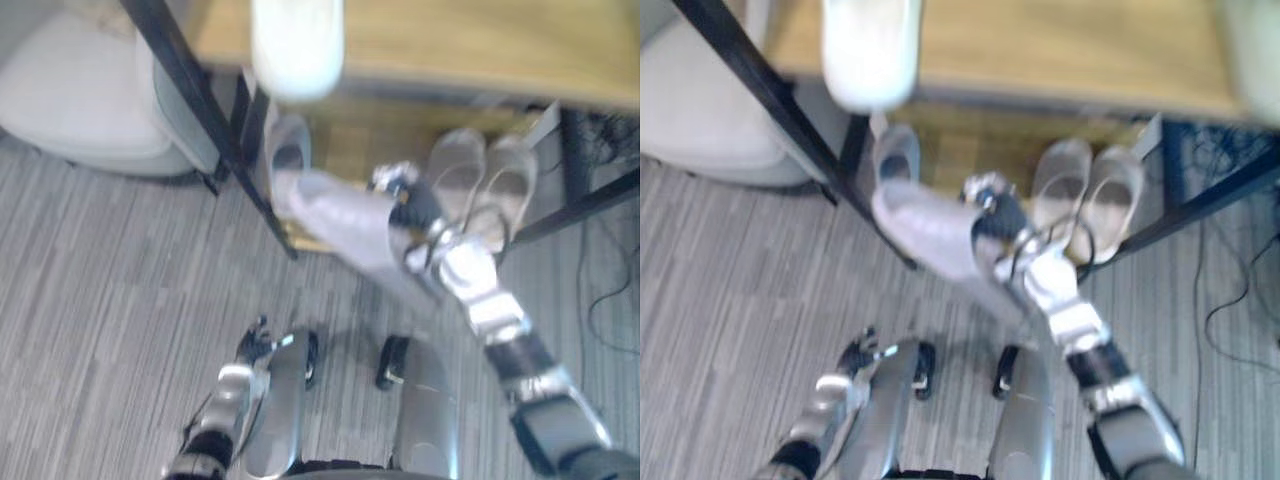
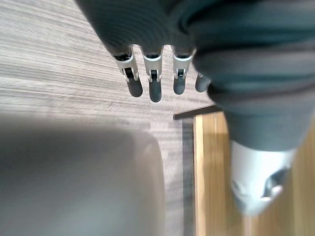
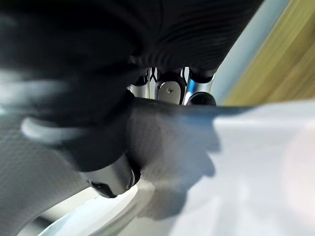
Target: Organize the slippers on the shoe rack
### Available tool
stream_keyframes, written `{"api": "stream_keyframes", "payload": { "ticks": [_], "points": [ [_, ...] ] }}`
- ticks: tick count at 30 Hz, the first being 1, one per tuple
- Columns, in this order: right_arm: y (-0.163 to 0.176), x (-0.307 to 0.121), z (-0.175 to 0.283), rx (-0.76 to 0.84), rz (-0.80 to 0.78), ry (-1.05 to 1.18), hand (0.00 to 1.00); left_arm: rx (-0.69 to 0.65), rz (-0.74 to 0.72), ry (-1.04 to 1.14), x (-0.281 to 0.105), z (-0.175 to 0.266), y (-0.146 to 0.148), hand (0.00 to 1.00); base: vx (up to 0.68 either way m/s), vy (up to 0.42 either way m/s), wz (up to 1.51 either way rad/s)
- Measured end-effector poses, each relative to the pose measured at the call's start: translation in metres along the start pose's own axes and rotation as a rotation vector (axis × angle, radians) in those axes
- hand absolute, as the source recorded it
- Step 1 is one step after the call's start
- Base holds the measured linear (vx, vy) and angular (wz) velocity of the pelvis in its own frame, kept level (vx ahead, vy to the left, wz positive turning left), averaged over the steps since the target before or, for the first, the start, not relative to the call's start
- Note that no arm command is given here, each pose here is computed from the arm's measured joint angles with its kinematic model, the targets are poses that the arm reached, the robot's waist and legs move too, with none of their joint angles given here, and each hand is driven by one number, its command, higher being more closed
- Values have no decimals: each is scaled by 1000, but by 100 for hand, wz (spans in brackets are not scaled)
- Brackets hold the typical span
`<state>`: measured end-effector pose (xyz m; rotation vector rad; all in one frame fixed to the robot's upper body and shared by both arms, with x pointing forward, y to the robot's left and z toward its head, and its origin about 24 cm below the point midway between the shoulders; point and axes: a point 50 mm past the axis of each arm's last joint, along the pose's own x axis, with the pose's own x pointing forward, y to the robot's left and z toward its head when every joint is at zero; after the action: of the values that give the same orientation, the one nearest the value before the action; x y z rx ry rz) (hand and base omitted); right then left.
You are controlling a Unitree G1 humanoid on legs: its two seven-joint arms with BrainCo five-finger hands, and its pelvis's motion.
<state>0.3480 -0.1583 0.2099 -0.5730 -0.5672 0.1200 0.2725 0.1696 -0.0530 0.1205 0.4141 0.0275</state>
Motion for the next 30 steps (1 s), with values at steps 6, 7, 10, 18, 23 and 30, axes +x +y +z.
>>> {"api": "stream_keyframes", "payload": {
  "ticks": [6,7,10,18,23,30],
  "points": [
    [-4,9,3,-54,-61,2,100,30,69,124,-8,-28,14,0,-55,0,2],
    [-7,12,7,-70,-77,-11,100,30,73,134,-10,-30,15,0,-43,-9,7],
    [-14,22,19,-79,-134,-51,100,14,84,149,-11,-34,14,0,-69,-17,4],
    [-40,28,27,-108,-366,-28,100,-78,143,101,-15,-26,14,0,-51,-26,4],
    [-61,41,49,-100,-558,-43,100,-124,182,64,-14,-18,14,0,-23,-42,7],
    [-85,45,62,-31,-747,-21,100,-170,215,56,-15,-14,12,0,-17,-18,7]
  ]
}}
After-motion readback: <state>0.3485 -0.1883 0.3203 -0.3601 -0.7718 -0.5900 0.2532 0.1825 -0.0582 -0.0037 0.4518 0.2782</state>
